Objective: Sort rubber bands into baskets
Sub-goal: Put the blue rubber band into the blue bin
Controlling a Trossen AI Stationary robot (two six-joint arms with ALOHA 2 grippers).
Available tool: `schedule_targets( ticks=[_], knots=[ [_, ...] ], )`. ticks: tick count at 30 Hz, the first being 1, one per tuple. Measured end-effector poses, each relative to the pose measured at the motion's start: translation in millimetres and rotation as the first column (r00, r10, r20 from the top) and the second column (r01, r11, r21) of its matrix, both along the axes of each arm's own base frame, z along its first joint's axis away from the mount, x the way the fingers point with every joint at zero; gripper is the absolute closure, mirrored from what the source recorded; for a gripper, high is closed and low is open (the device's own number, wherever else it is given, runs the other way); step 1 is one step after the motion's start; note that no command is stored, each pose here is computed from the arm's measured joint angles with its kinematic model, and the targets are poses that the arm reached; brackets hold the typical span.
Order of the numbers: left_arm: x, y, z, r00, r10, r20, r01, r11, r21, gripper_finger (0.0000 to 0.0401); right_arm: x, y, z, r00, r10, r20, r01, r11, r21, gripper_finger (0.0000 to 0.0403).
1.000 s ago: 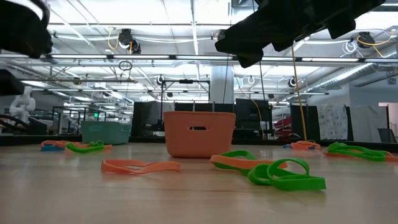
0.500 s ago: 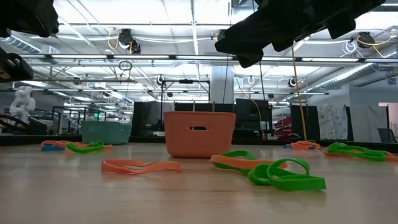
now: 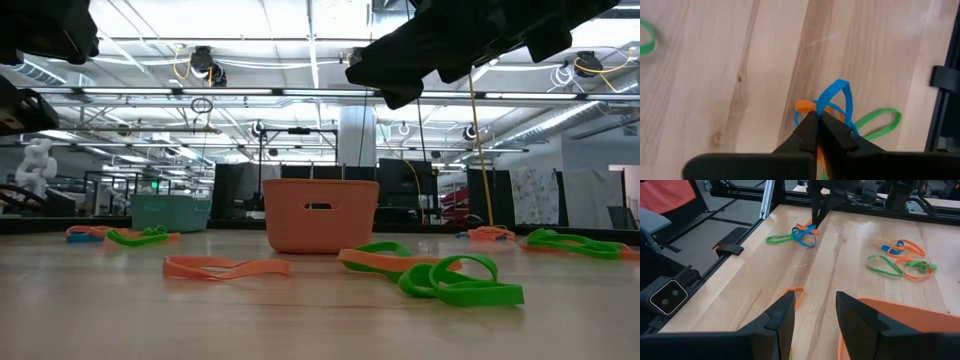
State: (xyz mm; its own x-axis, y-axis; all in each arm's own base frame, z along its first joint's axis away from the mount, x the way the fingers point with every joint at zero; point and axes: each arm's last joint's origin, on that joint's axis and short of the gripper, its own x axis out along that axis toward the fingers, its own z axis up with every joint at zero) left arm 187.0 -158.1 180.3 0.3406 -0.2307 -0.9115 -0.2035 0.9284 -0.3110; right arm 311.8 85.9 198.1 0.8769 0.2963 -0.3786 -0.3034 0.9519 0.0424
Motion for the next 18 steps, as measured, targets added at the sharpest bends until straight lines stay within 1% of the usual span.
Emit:
schedule_targets(
  ticks=[5, 8, 13, 16, 18],
  knots=[
    [0, 0, 0, 1.000, 0.006, 0.009, -0.006, 1.000, 0.010, 0.0328, 0, 0, 0, 1.000, 0.000, 0.000, 0.000, 1.000, 0.000, 0.0268],
    [0, 0, 0, 1.000, 0.000, 0.011, 0.000, 1.000, 0.013, 0.0306, 0, 0, 0, 1.000, 0.000, 0.000, 0.000, 1.000, 0.000, 0.0268],
    [1, 1, 0, 0.999, 0.011, 0.035, -0.012, 1.000, 0.028, 0.0299, 0, 0, 0, 1.000, 0.000, 0.000, 0.000, 1.000, -0.001, 0.0268],
    [7, -3, 2, 0.995, -0.010, 0.101, 0.008, 1.000, 0.021, 0.0299, 0, 0, 0, 1.000, 0.000, 0.000, 0.000, 1.000, -0.001, 0.0268],
    [13, -8, 2, 0.984, -0.052, 0.170, 0.052, 0.999, 0.005, 0.0299, 0, 0, 0, 1.000, 0.000, 0.000, 0.000, 1.000, -0.002, 0.0268]
  ],
)
